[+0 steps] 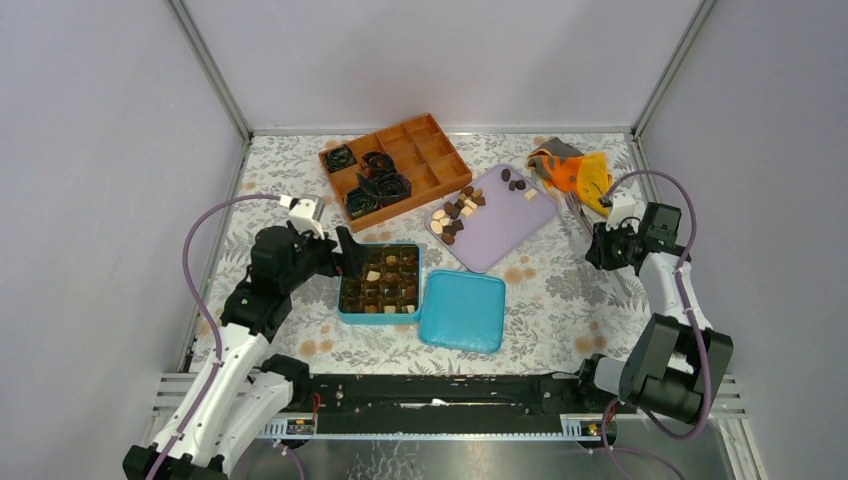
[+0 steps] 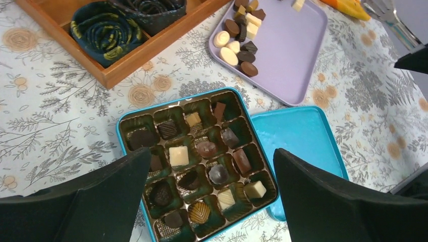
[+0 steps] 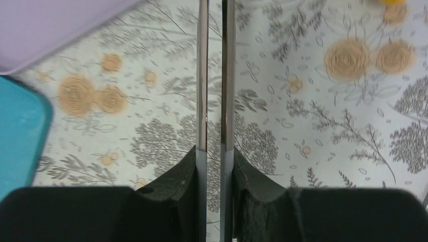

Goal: Pack the chocolate
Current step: Place the packing box at the center of the board, then place the clamp at the center of the board.

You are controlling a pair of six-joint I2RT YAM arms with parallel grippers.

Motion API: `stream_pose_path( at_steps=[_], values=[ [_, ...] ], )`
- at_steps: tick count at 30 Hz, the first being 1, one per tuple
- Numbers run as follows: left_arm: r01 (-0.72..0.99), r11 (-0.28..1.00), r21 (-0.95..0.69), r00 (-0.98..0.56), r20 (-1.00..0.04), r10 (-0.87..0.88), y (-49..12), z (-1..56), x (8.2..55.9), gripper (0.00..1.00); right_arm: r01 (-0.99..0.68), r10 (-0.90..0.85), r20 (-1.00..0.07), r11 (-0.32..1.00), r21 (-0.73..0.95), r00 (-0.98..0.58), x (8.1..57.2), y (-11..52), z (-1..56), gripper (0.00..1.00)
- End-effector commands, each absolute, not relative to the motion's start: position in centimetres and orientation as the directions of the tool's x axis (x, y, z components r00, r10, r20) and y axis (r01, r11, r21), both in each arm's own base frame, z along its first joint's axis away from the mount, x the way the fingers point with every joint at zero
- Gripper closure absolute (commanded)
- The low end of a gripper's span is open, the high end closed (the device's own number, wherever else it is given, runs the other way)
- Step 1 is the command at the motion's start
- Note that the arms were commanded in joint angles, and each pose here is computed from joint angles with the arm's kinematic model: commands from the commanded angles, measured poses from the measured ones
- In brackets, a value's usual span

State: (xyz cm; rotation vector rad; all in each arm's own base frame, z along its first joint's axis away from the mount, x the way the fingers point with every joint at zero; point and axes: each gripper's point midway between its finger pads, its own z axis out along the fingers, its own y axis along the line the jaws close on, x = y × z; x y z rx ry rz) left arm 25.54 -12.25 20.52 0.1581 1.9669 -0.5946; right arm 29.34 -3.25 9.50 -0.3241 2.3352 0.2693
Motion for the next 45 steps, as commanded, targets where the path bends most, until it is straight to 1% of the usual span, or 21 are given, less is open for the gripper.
stream_pose_path(
  at_steps=[1,11,15,19,24,29,36,41,45],
  values=[
    [0.435,0.851,-0.294,-0.413,-0.905,-0.101,-13.2,21.1,25.5,0.01,-0.22,-0.173,-0.661,0.976,-0.012,-0.73,30.3,-6.6,8.8,0.77],
    [0.465,0.826,-0.319,-0.433,-0.896,-0.102,-14.2,21.1,24.9,0.01,-0.131,-0.126,-0.577,0.991,-0.033,-0.807,30.0,-8.6,5.6,0.76],
    [0.474,0.82,-0.32,-0.43,-0.897,-0.102,-14.4,21.3,24.7,0.01,-0.112,-0.103,-0.565,0.994,-0.018,-0.818,29.8,-8.8,5.2,0.75],
    [0.475,0.818,-0.323,-0.436,-0.894,-0.1,-14.6,21.1,24.7,0.01,-0.103,-0.09,-0.562,0.995,-0.007,-0.823,29.7,-8.9,4.9,0.72],
    [0.475,0.817,-0.327,-0.439,-0.893,-0.102,-14.6,21.1,24.7,0.01,-0.097,-0.08,-0.539,0.995,0.004,-0.839,29.5,-9.1,4.3,0.72],
    [0.473,0.816,-0.332,-0.444,-0.89,-0.104,-14.7,21.0,24.7,0.01,-0.089,-0.073,-0.51,0.996,0.007,-0.857,29.3,-9.3,3.7,0.69],
    [0.479,0.809,-0.341,-0.453,-0.885,-0.105,-15.0,20.8,24.7,0.02,-0.084,-0.067,-0.48,0.996,0.014,-0.875,29.0,-9.5,3.4,0.57],
    [0.504,0.788,-0.355,-0.456,-0.884,-0.107,-15.6,20.9,24.3,0.04,-0.083,-0.059,-0.498,0.996,0.025,-0.865,29.1,-9.4,4.0,0.5],
    [0.525,0.769,-0.365,-0.459,-0.882,-0.104,-16.1,21.0,24.1,0.05,-0.078,-0.049,-0.515,0.996,0.034,-0.856,29.1,-9.4,4.6,0.41]
  ],
)
